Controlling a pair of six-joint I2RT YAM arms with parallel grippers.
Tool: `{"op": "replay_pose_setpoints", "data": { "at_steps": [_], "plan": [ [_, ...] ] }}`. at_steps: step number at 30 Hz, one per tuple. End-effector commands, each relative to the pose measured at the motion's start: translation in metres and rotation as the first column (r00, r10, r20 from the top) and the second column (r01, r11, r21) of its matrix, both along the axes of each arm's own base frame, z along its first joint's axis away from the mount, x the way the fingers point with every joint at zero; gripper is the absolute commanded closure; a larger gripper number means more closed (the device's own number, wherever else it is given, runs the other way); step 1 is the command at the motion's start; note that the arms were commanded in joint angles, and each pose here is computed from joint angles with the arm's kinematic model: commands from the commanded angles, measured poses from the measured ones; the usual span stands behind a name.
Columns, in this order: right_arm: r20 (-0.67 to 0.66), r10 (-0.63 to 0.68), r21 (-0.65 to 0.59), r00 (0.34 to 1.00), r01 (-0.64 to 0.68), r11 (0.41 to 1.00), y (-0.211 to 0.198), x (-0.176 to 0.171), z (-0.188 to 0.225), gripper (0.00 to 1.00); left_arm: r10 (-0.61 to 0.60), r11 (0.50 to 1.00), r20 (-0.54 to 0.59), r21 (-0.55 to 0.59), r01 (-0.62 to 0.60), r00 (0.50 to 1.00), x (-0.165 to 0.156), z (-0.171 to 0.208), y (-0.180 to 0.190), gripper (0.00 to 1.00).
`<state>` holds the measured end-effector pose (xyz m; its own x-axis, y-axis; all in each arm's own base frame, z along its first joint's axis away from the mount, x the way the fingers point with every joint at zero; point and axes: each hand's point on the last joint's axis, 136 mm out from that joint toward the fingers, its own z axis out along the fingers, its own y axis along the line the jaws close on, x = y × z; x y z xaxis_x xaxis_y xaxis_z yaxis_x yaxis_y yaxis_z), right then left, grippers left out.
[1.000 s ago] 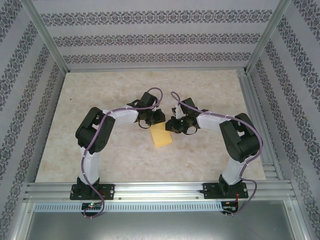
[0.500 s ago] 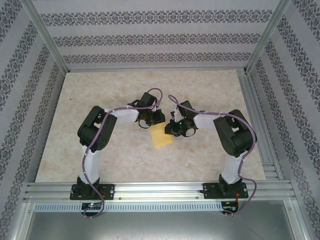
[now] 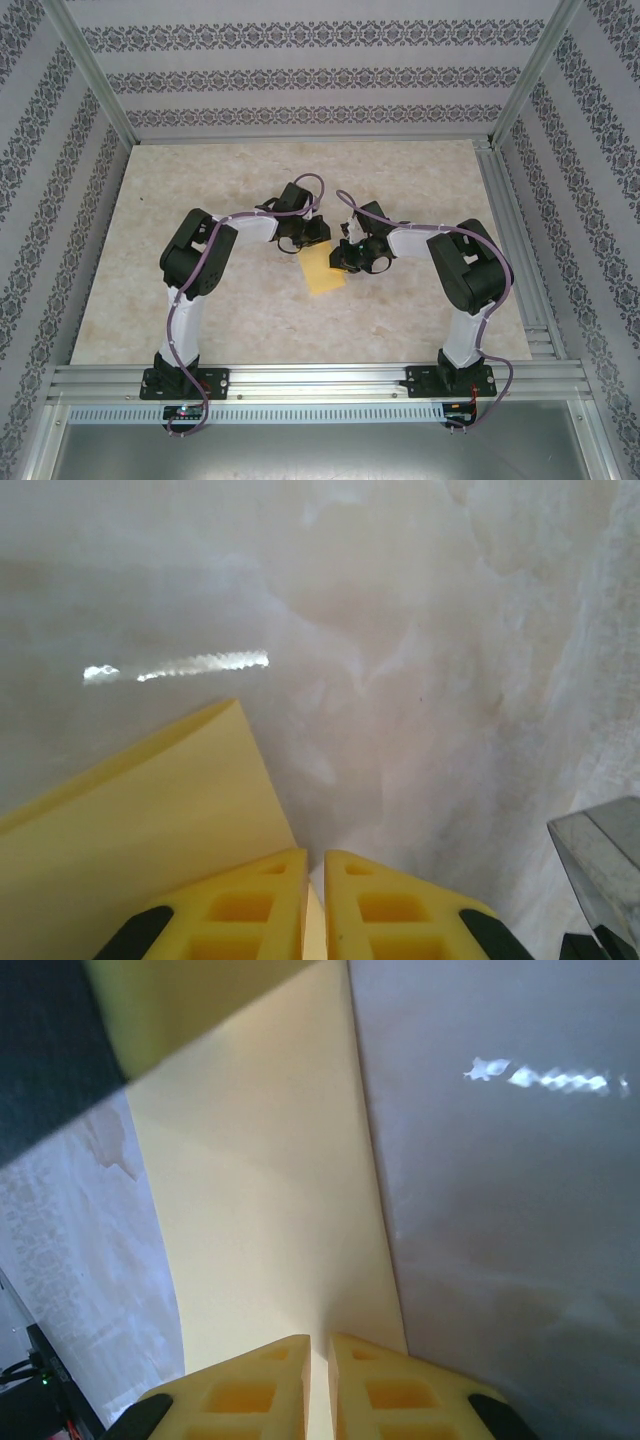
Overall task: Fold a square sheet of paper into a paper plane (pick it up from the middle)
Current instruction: Fold the triangle a second time at the center of the table.
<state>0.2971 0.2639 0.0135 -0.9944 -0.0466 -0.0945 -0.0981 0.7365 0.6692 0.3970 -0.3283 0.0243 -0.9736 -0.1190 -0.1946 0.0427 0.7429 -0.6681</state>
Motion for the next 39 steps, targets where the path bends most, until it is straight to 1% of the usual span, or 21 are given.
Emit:
{"op": "replay_pose_setpoints", "data": {
  "at_steps": [1,4,9,14,19,24,27,33,35,39],
  "plan": [
    [-0.047,0.007,-0.075,0.999,-0.01,0.997,-0.012,-0.014,-0.019,0.86,0.025,0.999,0.012,0.048,-0.025,1.0,0.011,-0.009,0.009,0.86],
    [-0.054,0.01,-0.087,0.998,-0.015,0.996,-0.016,-0.017,-0.02,0.86,0.033,0.997,0.004,0.07,-0.033,0.999,0.012,-0.012,0.013,0.87],
    [-0.063,0.012,-0.089,0.998,-0.018,0.996,-0.018,-0.02,-0.021,0.86,-0.008,0.999,0.04,-0.037,0.009,0.999,0.016,0.01,-0.005,0.86],
    [-0.077,0.01,-0.098,0.997,-0.018,0.995,-0.021,-0.026,-0.026,0.86,-0.016,0.998,0.084,-0.052,0.02,0.996,0.023,0.023,-0.009,0.86],
    [-0.084,0.004,-0.101,0.996,-0.012,0.995,-0.023,-0.028,-0.029,0.87,-0.006,1.0,0.074,-0.013,0.007,0.997,0.025,0.012,-0.005,0.86],
    [-0.081,0.004,-0.099,0.997,-0.012,0.995,-0.022,-0.027,-0.028,0.87,0.009,0.997,0.041,0.07,-0.012,0.999,0.023,-0.007,0.006,0.87],
    [-0.064,0.0,-0.078,0.998,-0.005,0.997,-0.018,-0.022,-0.02,0.87,0.005,0.996,0.028,0.09,-0.007,1.0,0.019,-0.014,0.01,0.88],
    [0.023,-0.005,0.05,1.0,0.004,0.999,0.006,0.005,0.021,0.87,-0.006,0.995,0.018,0.095,0.004,1.0,0.016,-0.022,0.011,0.89],
    [0.042,-0.009,0.062,0.999,0.006,0.998,0.011,0.015,0.028,0.87,-0.01,0.995,0.016,0.096,0.009,1.0,0.014,-0.024,0.011,0.89],
    [0.055,-0.027,0.058,0.998,0.023,0.998,0.015,0.032,0.027,0.87,-0.015,0.995,0.014,0.099,0.013,1.0,0.012,-0.026,0.012,0.89]
  ]
}}
